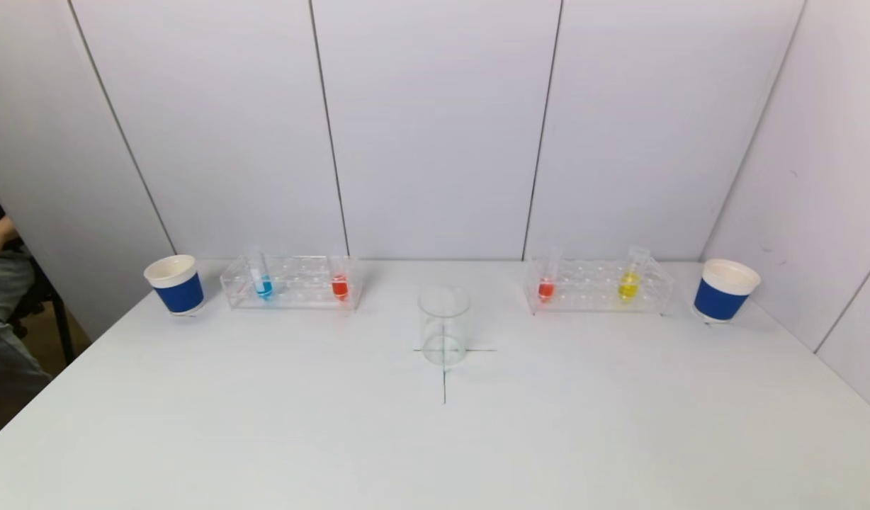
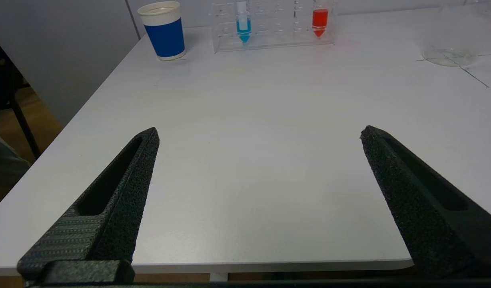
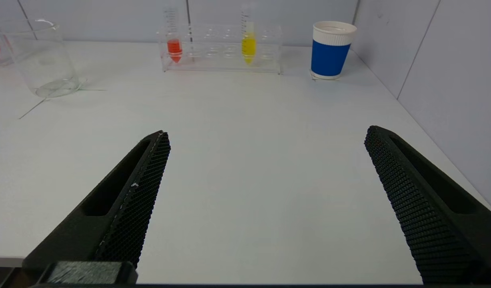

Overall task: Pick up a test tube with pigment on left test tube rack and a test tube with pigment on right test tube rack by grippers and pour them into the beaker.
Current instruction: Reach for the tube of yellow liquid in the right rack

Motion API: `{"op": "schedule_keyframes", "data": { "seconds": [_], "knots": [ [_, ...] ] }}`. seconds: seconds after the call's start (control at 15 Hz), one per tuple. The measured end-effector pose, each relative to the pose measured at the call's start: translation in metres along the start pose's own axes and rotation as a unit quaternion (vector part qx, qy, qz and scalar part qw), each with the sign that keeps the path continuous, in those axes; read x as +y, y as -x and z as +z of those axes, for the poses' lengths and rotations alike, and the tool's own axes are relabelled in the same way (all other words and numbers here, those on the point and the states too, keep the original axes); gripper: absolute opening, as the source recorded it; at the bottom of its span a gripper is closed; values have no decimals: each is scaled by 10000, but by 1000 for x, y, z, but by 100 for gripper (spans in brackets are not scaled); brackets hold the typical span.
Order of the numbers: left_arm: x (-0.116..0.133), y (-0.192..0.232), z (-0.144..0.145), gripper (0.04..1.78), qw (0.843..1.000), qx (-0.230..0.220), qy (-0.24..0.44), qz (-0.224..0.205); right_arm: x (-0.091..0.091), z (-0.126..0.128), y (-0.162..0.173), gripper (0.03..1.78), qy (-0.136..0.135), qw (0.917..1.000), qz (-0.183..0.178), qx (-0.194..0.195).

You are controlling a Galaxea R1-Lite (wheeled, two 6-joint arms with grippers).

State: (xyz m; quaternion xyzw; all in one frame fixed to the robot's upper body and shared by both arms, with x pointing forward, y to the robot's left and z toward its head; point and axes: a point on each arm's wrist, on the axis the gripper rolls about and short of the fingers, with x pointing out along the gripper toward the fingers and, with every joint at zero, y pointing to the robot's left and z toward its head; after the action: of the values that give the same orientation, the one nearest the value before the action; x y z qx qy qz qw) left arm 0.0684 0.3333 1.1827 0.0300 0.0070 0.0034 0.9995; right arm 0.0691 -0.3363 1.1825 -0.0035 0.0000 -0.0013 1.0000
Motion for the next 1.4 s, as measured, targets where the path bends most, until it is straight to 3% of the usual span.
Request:
{"op": "schedule_keyframes", "data": {
  "seconds": [1.2,1.4],
  "knots": [
    [0,0,0,176,10000,0,2,0,0,0,0,177,13,10000,-4,-4],
    [0,0,0,176,10000,0,2,0,0,5,1,177,56,9998,-46,-176]
  ]
}}
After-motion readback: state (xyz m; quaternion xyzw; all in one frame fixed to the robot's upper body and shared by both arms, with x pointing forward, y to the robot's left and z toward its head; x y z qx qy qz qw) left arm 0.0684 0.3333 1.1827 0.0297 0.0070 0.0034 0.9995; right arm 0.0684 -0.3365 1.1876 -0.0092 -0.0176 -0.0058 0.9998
